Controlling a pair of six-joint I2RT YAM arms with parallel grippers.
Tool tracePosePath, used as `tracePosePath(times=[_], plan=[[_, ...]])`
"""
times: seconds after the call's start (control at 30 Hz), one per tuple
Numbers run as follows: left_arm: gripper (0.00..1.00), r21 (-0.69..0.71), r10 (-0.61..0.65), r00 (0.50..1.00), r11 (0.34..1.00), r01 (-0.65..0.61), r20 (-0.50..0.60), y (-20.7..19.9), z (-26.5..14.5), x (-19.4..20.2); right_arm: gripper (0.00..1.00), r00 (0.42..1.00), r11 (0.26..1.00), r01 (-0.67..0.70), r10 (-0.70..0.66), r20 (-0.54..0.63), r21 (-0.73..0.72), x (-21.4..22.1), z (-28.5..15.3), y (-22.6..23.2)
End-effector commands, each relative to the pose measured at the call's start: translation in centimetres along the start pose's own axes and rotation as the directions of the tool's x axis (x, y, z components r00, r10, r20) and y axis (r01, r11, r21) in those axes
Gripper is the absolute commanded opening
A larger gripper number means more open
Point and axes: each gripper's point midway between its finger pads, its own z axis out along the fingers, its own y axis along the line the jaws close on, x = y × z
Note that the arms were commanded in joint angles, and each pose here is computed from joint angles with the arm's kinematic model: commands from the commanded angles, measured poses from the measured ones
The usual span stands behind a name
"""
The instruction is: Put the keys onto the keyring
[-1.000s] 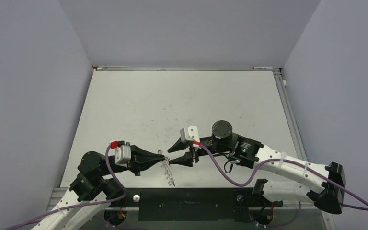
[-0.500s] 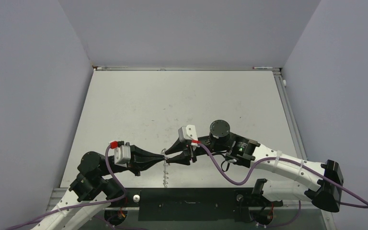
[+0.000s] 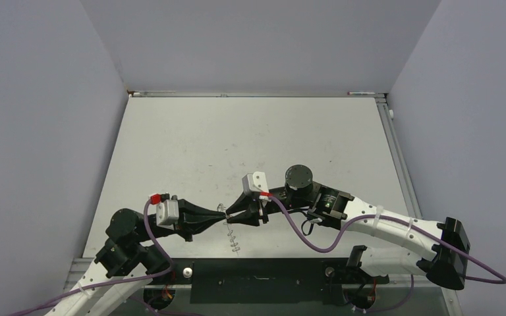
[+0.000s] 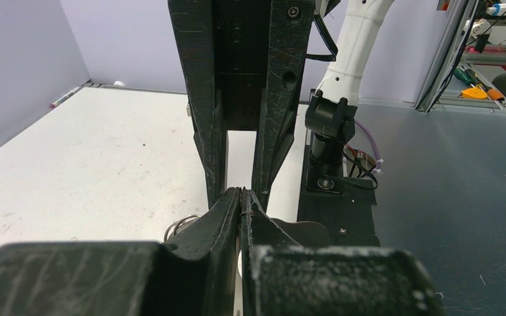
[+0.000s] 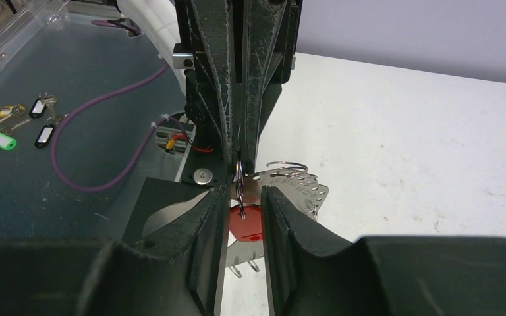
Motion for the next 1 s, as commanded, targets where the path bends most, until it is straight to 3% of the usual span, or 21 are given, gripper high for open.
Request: tracePosePath(times=[0.0, 0.4, 0.5, 0.7, 0.77, 0.9, 0.97], plan=[[0.0, -0.015, 0.049, 0.995, 0.999, -0.048, 0.085, 0.1, 0.0, -2.4, 0.25, 0.999, 0.999, 0.035, -0.034, 0.042, -0.014, -1.0, 0.0, 0.0], [0.0, -0.021, 0.048, 0.995, 0.999, -0.047, 0.086, 0.2, 0.0, -2.4, 0.15, 0.998, 0.999, 0.033, -0.032, 0.057, -0.014, -1.2, 0.2, -0.1], [0.0, -0.021, 0.05, 0.995, 0.999, -0.048, 0.088, 0.2, -0.1, -2.5, 0.06, 0.998, 0.999, 0.031, -0.031, 0.055, -0.012, -1.2, 0.3, -0.2], [0.0, -0.023, 0.048, 0.996, 0.999, -0.046, 0.081, 0.3, 0.0, -2.3, 0.05, 0.999, 0.999, 0.04, -0.04, 0.028, -0.01, -0.7, 0.3, -0.4], [0.1, -0.023, 0.047, 0.996, 0.999, -0.045, 0.076, 0.3, 0.0, -2.2, 0.05, 0.999, 0.999, 0.042, -0.042, -0.003, -0.001, -0.3, 0.1, -0.5], [0.43, -0.027, 0.06, 0.995, 0.998, -0.058, 0.078, 0.2, -0.2, -2.5, 0.05, 0.995, 0.998, 0.047, -0.042, -0.093, 0.048, 0.3, -0.7, -1.3], [0.52, -0.038, 0.071, 0.994, 0.997, -0.068, 0.077, 0.2, -0.4, -3.0, 0.05, 0.989, 0.996, 0.051, -0.041, -0.145, 0.068, 0.8, -1.0, -1.7]])
